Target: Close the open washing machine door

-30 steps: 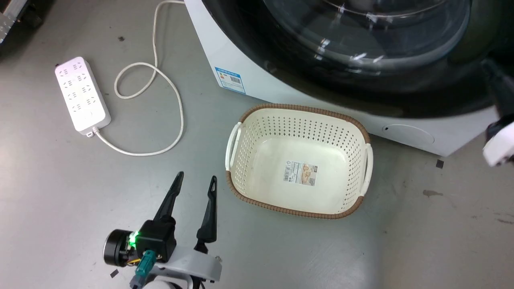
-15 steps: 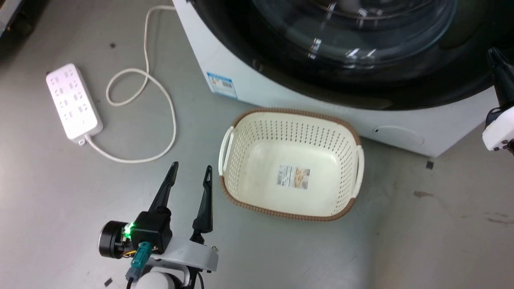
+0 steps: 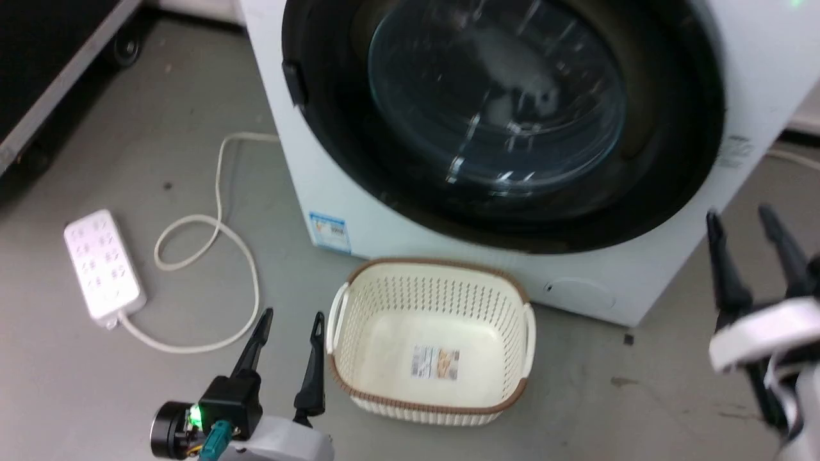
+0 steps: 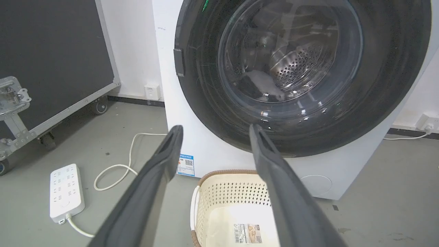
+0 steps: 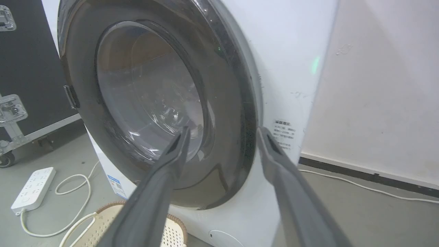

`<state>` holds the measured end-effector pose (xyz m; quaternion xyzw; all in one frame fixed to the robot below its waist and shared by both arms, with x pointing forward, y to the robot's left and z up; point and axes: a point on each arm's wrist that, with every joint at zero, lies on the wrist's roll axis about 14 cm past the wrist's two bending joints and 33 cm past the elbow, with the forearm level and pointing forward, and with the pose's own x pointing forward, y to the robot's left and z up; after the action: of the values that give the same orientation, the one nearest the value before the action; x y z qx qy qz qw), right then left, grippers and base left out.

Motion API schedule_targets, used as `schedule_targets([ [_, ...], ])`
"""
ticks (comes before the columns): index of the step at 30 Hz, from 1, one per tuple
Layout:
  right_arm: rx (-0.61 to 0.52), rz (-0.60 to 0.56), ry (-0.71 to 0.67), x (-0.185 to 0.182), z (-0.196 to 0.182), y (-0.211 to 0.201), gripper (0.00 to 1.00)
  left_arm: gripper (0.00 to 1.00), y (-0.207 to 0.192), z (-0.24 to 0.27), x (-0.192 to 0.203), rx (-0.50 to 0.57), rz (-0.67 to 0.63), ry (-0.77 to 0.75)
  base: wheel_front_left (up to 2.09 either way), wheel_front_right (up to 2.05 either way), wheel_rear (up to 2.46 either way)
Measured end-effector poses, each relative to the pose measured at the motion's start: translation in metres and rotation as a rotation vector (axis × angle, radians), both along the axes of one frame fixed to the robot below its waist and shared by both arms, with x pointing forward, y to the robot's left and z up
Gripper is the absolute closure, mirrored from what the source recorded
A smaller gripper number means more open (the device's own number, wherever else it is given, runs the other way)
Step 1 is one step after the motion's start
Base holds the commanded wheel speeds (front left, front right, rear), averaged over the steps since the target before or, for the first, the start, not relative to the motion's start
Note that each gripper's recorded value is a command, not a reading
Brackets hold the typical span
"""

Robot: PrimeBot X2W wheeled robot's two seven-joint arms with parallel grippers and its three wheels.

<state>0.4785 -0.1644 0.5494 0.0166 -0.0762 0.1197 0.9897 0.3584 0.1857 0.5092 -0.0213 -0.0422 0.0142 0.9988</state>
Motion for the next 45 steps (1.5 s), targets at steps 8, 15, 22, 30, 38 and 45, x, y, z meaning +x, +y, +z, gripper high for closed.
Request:
schedule_targets([
  [8, 0.06, -0.11, -0.031, -0.082, -0.004, -0.01, 0.0, 0.0, -0.02, 0.008, -0.012, -0.011, -0.07, -0.029, 0.0, 0.0, 0.0],
  [15, 0.043, -0.143, 0.009, -0.119, -0.021, -0.01, 0.0, 0.0, -0.031, -0.002, -0.016, -0.007, -0.106, 0.001, 0.0, 0.0, 0.0],
  [22, 0.047, -0.149, 0.003, -0.122, -0.019, -0.011, 0.0, 0.0, -0.032, -0.004, -0.015, -0.005, -0.112, 0.005, 0.0, 0.0, 0.0],
  [30, 0.052, -0.148, 0.005, -0.122, -0.019, -0.011, 1.0, 1.0, -0.032, -0.004, -0.015, -0.007, -0.116, 0.008, 0.0, 0.0, 0.0],
  [38, 0.048, -0.147, 0.023, -0.122, -0.022, -0.01, 1.0, 1.0, -0.031, -0.005, -0.014, -0.006, -0.115, 0.019, 0.0, 0.0, 0.0],
  [45, 0.041, -0.145, 0.035, -0.122, -0.023, -0.01, 1.0, 1.0, -0.031, -0.004, -0.012, -0.003, -0.112, 0.026, 0.0, 0.0, 0.0],
])
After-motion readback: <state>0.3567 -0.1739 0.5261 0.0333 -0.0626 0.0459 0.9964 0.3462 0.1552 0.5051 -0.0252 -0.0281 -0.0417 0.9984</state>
